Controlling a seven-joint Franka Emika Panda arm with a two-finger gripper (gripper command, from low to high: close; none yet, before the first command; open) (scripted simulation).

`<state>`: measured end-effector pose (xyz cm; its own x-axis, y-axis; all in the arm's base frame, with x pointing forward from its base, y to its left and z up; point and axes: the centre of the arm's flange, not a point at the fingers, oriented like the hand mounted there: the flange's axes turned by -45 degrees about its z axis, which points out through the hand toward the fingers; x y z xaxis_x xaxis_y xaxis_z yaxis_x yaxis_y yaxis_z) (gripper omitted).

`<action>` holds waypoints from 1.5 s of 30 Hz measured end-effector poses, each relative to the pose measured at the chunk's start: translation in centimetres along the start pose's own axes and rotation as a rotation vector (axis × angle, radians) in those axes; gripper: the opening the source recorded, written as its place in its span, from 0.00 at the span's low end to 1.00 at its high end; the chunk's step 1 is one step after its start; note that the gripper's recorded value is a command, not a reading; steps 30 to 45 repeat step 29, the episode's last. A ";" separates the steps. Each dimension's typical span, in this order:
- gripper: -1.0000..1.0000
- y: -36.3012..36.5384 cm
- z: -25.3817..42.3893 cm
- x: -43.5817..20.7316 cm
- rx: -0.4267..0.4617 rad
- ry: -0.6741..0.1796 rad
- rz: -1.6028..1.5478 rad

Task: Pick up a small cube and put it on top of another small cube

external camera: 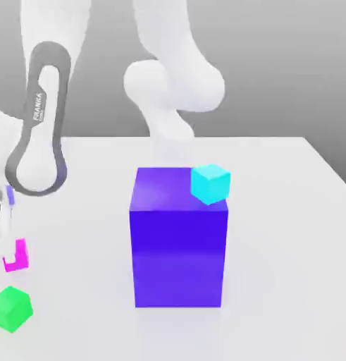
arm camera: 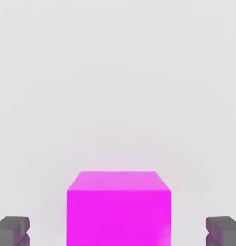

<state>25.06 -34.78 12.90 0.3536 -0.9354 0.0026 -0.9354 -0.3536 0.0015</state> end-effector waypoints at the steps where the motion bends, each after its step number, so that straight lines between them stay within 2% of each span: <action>1: 0.00 0.0 0.0 0.0 0.000 0.000 0.000; 7: 0.00 0.0 0.0 0.0 0.000 0.000 0.000; 15: 0.00 -0.3 -6.0 0.1 0.002 -0.001 -0.009; 21: 0.00 -13.9 -10.6 0.9 0.006 -0.004 -0.453; 25: 0.00 -16.2 -7.1 0.7 0.003 -0.001 -0.527; 26: 1.00 -16.3 -5.9 0.7 0.003 -0.002 -0.529; 45: 1.00 -16.3 -5.9 0.7 0.003 -0.002 -0.529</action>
